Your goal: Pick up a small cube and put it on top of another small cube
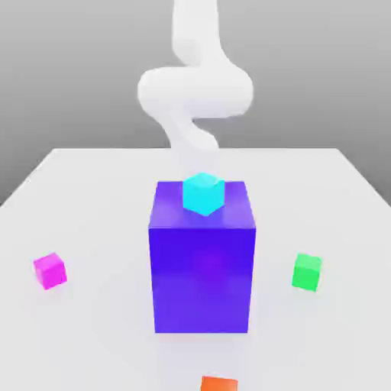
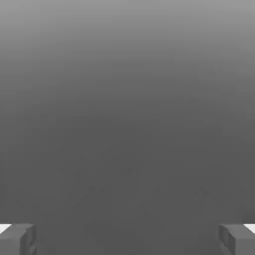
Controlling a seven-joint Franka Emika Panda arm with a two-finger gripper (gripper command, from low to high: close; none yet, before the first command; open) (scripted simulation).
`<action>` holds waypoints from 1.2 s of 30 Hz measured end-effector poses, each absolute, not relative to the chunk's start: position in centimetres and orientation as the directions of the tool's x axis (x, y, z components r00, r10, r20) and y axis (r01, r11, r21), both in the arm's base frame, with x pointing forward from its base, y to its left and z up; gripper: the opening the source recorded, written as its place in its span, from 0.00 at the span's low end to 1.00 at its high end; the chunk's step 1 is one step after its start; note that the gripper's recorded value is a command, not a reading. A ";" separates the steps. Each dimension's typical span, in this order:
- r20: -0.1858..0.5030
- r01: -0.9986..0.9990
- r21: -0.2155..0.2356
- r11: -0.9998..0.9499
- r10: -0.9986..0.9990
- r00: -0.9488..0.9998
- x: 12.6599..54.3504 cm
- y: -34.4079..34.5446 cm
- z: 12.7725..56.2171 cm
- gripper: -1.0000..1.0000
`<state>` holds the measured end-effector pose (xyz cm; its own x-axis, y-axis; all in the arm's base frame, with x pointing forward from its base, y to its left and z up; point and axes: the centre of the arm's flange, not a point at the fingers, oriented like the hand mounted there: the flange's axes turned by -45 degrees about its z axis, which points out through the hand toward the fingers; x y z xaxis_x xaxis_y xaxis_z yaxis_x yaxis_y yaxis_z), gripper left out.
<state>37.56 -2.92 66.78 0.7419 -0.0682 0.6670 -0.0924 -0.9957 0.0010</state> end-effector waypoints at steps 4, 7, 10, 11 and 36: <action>0.577 -0.222 0.018 -0.975 -0.171 0.799 40.7 -8.6 59.2 0.50; 0.506 -0.310 0.027 -0.950 -0.254 0.824 41.5 -13.0 53.5 0.50; 0.433 -0.394 0.032 -0.919 -0.342 0.834 41.1 -17.4 47.8 0.50; 0.408 -0.421 0.033 -0.907 -0.372 0.834 40.7 -18.8 45.8 0.50; 0.000 -0.771 0.001 -0.636 -0.771 0.636 23.4 -30.3 13.0 0.00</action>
<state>23.40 -30.25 13.00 0.6365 -0.7713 0.0002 -0.7713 -0.6365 0.0005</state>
